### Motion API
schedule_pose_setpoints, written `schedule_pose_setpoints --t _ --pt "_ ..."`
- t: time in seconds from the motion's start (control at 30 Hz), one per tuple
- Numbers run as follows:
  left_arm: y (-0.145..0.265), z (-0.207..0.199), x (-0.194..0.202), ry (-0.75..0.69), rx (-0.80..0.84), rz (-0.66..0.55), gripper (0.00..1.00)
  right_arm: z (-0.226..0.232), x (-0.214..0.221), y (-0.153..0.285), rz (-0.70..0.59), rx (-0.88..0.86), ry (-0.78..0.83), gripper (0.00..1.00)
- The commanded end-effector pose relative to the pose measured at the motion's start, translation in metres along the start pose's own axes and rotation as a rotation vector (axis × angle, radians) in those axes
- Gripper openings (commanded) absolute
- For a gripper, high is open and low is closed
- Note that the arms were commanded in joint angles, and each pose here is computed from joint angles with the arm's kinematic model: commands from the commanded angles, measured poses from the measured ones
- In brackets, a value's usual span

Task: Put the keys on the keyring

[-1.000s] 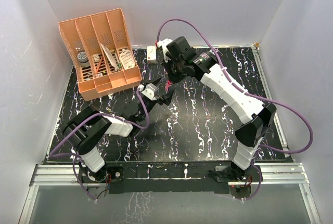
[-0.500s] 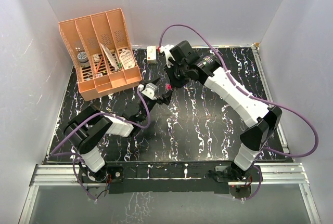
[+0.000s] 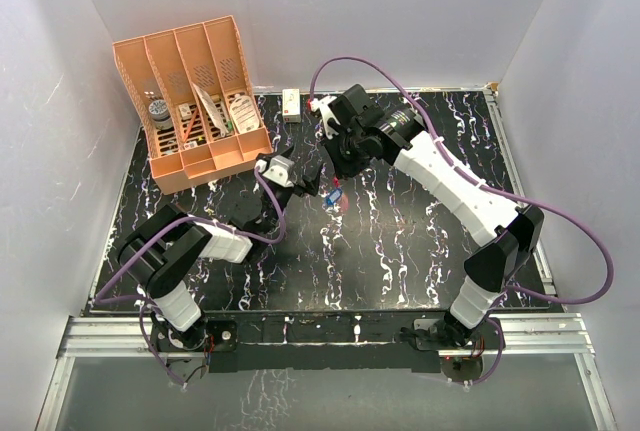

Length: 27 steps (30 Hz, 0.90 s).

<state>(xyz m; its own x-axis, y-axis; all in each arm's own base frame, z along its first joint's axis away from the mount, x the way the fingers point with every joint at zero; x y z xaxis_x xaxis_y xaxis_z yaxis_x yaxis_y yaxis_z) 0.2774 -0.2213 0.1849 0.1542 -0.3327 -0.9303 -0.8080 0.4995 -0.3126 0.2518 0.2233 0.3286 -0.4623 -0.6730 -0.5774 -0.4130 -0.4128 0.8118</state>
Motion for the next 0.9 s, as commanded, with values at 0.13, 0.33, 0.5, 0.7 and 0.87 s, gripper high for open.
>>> schedule_pose_setpoints --t 0.13,0.33,0.5,0.7,0.87 --pt "-0.002 -0.003 -0.043 0.034 0.012 -0.226 0.8 -0.004 -0.002 0.012 -0.017 0.053 0.002 0.0" --pt "-0.001 -0.001 -0.043 0.037 0.006 -0.225 0.8 -0.005 -0.002 0.008 0.011 0.109 0.004 0.0" --pt "0.001 0.001 -0.044 0.036 -0.003 -0.226 0.8 -0.007 -0.005 0.008 -0.023 0.172 0.013 0.0" --pt "0.004 0.004 -0.049 0.033 -0.014 -0.238 0.8 -0.013 -0.012 0.017 -0.228 0.279 0.012 0.0" --pt "0.006 0.006 -0.052 0.033 -0.023 -0.245 0.8 -0.018 -0.014 0.04 -0.601 0.41 0.0 0.0"
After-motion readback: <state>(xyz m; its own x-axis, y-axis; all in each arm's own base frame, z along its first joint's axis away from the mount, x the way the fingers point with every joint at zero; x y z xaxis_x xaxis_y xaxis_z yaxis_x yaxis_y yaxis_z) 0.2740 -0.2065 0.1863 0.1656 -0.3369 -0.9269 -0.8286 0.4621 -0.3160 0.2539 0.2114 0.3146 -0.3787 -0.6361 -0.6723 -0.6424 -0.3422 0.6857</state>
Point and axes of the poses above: each gripper's point midway between its finger pads, its own y axis back along the fingers, its own z axis along the line the jaws close on, x = y × z, the point moved 10 cm from there along y, back along the fingers, and after that the axes turned 14 degrees about y, right-handed, at the moved point
